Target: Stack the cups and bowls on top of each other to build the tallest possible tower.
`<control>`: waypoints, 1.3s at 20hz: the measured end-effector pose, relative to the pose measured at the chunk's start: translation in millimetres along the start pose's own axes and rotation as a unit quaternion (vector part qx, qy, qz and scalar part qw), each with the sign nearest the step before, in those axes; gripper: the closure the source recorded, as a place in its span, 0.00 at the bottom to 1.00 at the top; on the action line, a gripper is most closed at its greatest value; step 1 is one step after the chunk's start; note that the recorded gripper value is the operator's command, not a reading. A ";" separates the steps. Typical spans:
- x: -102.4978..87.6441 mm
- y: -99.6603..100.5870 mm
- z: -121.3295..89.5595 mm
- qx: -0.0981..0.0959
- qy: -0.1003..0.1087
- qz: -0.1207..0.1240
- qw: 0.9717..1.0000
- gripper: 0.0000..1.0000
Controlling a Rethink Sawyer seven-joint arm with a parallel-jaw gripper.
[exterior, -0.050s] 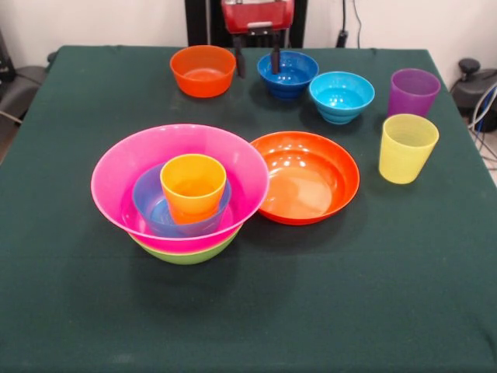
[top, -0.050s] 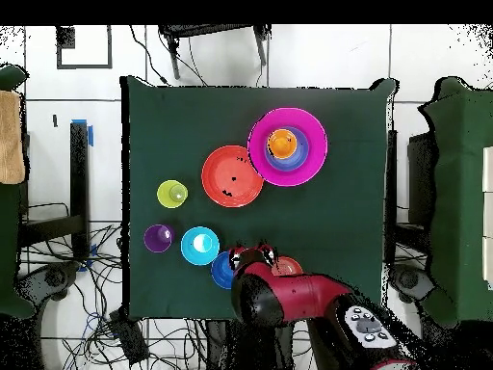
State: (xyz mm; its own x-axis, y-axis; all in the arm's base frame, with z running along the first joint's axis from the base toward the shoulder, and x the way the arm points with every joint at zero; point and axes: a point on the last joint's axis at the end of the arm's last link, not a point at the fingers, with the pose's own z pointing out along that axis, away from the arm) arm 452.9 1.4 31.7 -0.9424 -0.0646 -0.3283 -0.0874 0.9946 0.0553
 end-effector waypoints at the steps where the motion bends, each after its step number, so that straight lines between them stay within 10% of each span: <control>1: -0.2 4.5 0.9 0.000 -0.010 -0.005 1.000 0.00; 9: -4.5 22.2 -5.7 0.002 -0.085 -0.026 0.996 0.00; 26: 24.4 4.4 -37.9 0.009 -0.078 -0.016 0.997 0.00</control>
State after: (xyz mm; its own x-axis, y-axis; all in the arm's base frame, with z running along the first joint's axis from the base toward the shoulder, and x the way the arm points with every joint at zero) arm 417.3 1.1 59.7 -0.8776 -0.0842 -0.4720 -0.1098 0.9936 0.0268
